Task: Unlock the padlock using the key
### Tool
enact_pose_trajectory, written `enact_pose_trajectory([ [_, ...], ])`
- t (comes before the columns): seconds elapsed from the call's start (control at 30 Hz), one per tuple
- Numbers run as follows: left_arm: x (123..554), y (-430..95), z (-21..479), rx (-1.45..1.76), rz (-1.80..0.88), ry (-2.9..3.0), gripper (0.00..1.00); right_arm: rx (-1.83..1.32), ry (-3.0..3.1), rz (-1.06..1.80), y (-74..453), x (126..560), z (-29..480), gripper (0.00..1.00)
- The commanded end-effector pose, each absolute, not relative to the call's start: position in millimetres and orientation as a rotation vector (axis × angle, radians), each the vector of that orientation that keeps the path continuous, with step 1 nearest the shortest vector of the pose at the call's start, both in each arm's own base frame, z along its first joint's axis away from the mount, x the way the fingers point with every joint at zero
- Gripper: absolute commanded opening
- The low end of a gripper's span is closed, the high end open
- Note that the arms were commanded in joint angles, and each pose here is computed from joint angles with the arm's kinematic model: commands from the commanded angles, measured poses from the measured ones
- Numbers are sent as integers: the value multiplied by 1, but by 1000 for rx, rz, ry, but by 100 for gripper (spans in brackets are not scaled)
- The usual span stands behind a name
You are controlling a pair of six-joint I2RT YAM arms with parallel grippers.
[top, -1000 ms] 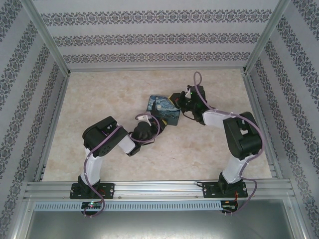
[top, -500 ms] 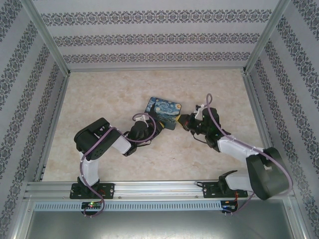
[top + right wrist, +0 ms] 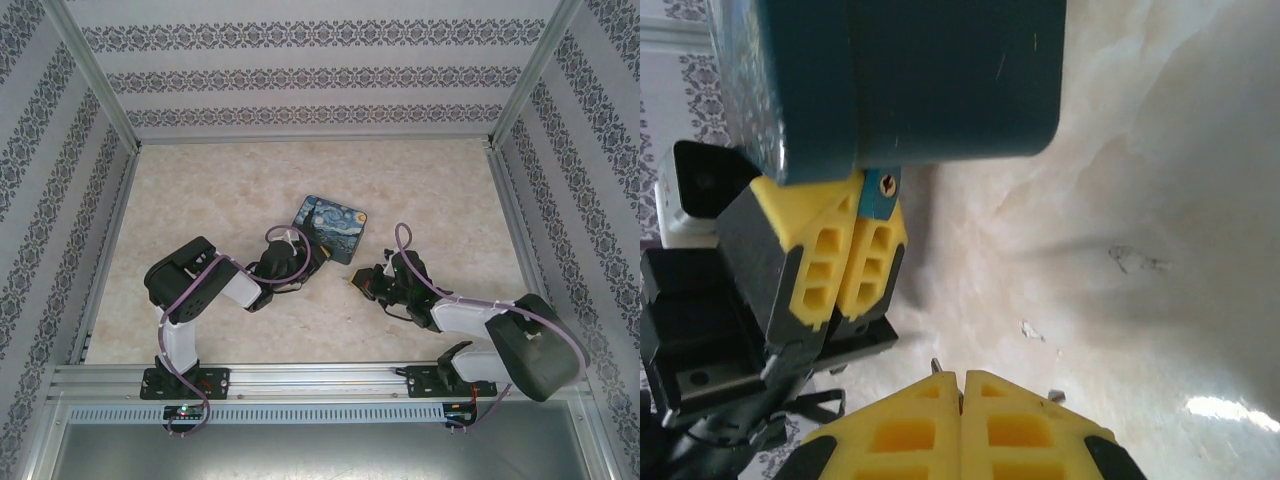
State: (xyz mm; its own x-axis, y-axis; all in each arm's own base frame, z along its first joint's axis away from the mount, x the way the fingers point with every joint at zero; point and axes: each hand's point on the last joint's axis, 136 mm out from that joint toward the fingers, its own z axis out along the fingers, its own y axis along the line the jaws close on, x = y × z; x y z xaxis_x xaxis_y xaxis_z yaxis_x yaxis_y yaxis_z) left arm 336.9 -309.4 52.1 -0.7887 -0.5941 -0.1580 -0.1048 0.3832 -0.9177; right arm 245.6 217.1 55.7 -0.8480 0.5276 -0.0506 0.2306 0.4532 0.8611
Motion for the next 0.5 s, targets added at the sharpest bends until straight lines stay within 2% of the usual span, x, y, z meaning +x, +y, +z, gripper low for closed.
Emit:
enact_pose_trajectory([
  [0.0, 332, -315, 63, -600, -1472, 2189, 0, 673, 2295, 1398, 221, 261, 70, 0],
  [0.23, 328, -325, 74, -603, -1602, 2160, 0, 736, 2265, 1398, 217, 264, 67, 0],
  [0.47, 333, -319, 76, -697, -1625, 2104, 0, 760, 2228, 1406, 217, 268, 72, 0],
])
